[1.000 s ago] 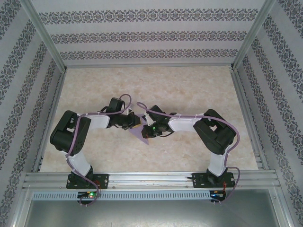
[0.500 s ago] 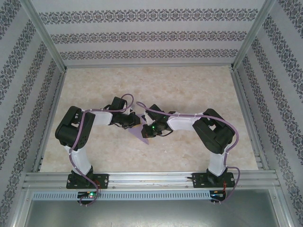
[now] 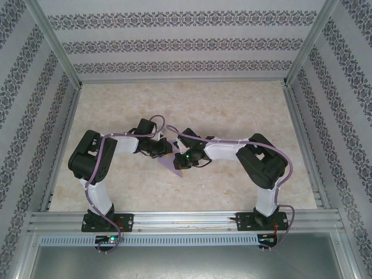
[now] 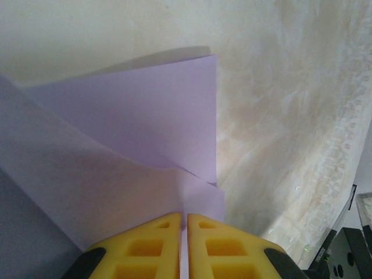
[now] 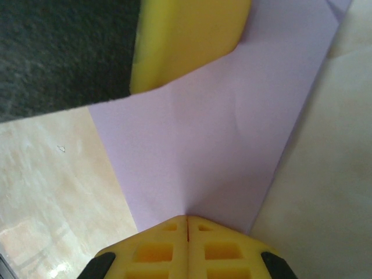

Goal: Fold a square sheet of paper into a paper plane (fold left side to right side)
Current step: Fourth fold the wing at the center of the table.

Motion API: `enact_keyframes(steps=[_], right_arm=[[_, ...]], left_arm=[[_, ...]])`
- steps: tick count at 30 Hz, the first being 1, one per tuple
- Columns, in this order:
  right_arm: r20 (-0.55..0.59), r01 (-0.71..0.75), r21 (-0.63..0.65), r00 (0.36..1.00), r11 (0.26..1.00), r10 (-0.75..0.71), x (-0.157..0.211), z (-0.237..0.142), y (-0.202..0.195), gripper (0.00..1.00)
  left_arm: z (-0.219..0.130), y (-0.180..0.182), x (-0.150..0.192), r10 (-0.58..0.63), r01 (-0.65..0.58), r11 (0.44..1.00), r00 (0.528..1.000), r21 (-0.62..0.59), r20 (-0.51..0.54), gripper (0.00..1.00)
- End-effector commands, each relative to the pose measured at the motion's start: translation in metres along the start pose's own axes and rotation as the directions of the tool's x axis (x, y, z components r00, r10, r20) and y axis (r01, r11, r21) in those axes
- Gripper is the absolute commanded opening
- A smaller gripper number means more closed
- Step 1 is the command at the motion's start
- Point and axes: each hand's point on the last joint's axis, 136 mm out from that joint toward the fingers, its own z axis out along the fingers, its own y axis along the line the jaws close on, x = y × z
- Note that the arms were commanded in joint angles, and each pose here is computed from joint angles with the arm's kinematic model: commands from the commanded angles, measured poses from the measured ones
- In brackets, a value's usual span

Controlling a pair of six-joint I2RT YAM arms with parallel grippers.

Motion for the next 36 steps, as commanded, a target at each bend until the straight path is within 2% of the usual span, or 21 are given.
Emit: enact_keyframes(steps=[1, 24, 36], right_arm=[[-0.232, -0.062, 0.281, 0.964, 0.958, 0.131, 0.078, 0.015, -0.076, 0.00], [-0.256, -0.072, 0.270, 0.956, 0.960, 0.143, 0.090, 0.015, -0.078, 0.00], [-0.258, -0.086, 0.261, 0.954, 0.962, 0.155, 0.092, 0.017, -0.078, 0.00]], left_arm=[[-0.001, 0.030, -0.012, 0.016, -0.012, 0.992, 0.999, -0.124, 0.030, 0.11], [-0.015, 0.044, -0.067, 0.022, -0.006, 0.992, 0.992, -0.129, 0.125, 0.12], [-0.016, 0.056, -0.089, 0.010, 0.008, 0.992, 0.990, -0.124, 0.142, 0.12]])
